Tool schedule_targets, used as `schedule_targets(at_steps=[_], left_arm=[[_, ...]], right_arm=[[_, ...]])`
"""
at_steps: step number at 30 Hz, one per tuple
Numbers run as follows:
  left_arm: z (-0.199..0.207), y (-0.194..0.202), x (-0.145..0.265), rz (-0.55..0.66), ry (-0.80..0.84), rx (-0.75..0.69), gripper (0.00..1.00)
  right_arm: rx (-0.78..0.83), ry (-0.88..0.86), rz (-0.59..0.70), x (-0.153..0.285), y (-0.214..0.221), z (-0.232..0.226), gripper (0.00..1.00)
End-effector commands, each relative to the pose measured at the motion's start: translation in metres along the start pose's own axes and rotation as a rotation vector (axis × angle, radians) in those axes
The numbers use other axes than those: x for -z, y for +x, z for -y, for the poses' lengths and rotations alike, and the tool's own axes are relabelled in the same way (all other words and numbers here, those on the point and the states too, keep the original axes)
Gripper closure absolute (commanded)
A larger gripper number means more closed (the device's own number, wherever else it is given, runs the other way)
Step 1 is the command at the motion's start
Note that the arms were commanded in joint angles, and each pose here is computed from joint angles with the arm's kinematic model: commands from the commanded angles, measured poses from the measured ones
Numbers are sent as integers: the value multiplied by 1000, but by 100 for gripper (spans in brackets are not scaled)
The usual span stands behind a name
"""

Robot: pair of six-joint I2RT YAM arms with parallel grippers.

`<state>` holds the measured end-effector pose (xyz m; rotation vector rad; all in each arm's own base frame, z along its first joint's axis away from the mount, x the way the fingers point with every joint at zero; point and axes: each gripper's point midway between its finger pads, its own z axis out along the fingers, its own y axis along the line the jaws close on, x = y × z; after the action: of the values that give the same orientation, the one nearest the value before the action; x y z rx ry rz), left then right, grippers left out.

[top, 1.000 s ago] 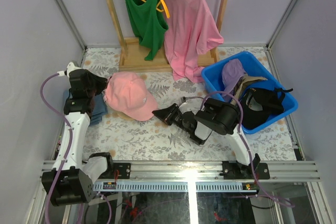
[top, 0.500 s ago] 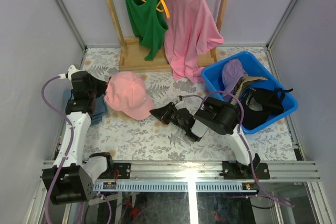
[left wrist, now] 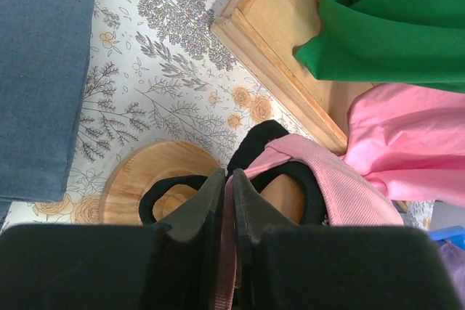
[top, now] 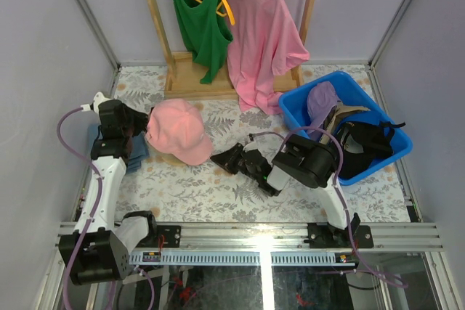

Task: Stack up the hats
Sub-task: Stack the hat on the hat.

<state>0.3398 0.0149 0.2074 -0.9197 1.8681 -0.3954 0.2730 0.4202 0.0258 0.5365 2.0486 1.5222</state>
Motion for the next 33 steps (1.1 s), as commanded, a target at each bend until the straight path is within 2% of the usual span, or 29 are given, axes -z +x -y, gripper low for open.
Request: schedule_targets(at_steps=[1, 10, 15, 27, 33], left_arm=[[-9, 3, 2, -2, -28, 16, 90], [-5, -6, 11, 31, -17, 42, 65], [-1, -14, 19, 56, -15, 49, 56], [-2, -26, 37, 113, -20, 67, 47], [-3, -34, 47, 154, -30, 69, 43]], right_arm=[[79, 48, 39, 14, -8, 6, 75], [147, 34, 72, 29, -19, -10, 71], [201, 8, 96, 35, -26, -28, 69], [436, -54, 199, 59, -56, -108, 65], [581, -29, 231, 73, -67, -135, 61]])
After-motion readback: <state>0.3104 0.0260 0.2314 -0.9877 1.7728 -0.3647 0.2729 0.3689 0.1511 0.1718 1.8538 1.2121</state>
